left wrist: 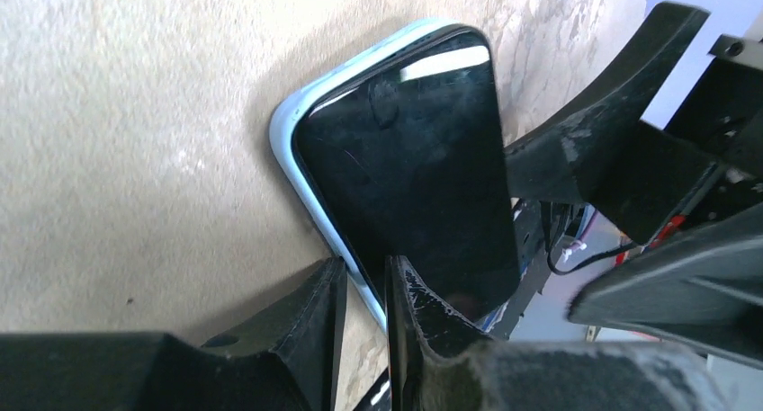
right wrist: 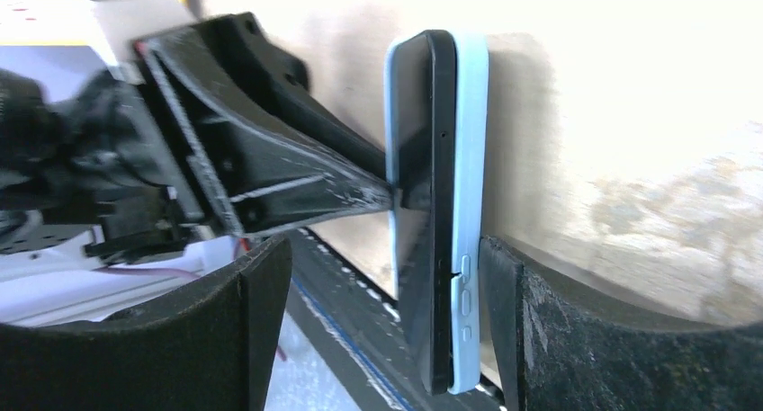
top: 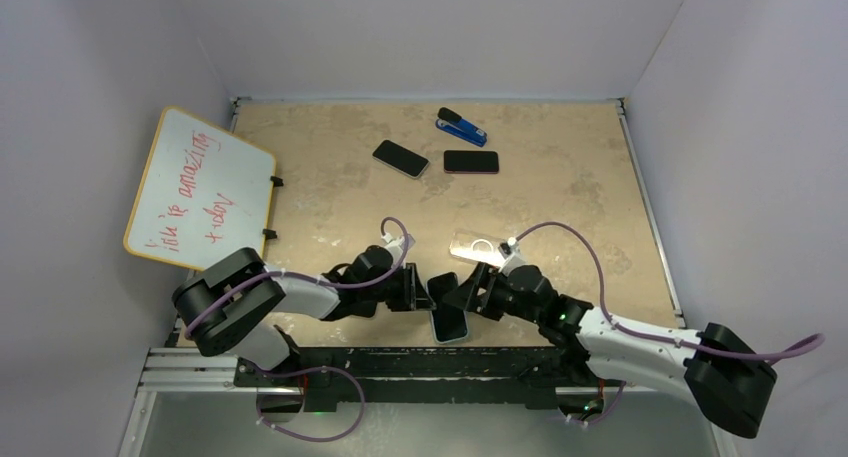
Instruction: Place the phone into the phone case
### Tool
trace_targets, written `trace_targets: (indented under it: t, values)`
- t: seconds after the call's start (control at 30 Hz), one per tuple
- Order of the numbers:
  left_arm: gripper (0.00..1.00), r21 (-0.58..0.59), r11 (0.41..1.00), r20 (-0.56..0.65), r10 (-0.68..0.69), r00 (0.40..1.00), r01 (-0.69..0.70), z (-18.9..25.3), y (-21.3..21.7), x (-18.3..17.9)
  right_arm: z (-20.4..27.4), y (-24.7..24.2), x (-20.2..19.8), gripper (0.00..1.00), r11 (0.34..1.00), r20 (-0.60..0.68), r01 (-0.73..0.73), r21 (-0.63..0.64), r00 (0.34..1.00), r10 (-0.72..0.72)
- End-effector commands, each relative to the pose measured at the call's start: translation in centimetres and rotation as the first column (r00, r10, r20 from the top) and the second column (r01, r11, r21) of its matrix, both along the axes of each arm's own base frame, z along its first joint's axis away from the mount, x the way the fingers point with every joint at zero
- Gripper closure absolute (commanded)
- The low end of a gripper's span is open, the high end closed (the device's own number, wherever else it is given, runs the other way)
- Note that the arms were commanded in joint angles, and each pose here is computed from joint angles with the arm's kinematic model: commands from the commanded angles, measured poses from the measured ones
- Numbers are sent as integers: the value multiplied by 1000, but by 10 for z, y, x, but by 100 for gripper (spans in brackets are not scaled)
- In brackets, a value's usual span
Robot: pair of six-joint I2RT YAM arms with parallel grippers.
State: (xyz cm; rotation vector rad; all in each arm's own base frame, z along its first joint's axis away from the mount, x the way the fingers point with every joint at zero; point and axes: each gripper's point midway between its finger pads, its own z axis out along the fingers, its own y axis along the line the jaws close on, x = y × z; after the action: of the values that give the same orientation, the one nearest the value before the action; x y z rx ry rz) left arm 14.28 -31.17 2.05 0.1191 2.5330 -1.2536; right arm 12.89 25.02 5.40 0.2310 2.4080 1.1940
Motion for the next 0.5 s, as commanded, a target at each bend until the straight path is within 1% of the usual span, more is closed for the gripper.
trace_targets:
  t: [0.0, 0.13, 0.33, 0.4, 0.47]
  values:
    - [75, -49, 999, -13, -17, 1000, 16, 8, 3, -13, 58, 24, 11, 24, 972, 109, -22, 234, 994, -3]
    - [75, -51, 999, 7, -20, 1000, 20, 11, 4, -13, 54, 26, 11, 24, 977, 113, -38, 210, 993, 14]
    - [75, -66, 998, 21, -20, 1000, 21, 16, 2, -10, 31, 29, 4, 27, 989, 53, -86, 119, 995, 80]
    - [75, -69, 997, 26, -18, 1000, 20, 18, 2, -10, 26, 29, 3, 31, 992, 39, -92, 88, 995, 89]
    - [75, -63, 998, 30, -18, 999, 20, 18, 2, -9, 24, 29, 4, 41, 993, 36, -90, 77, 996, 87]
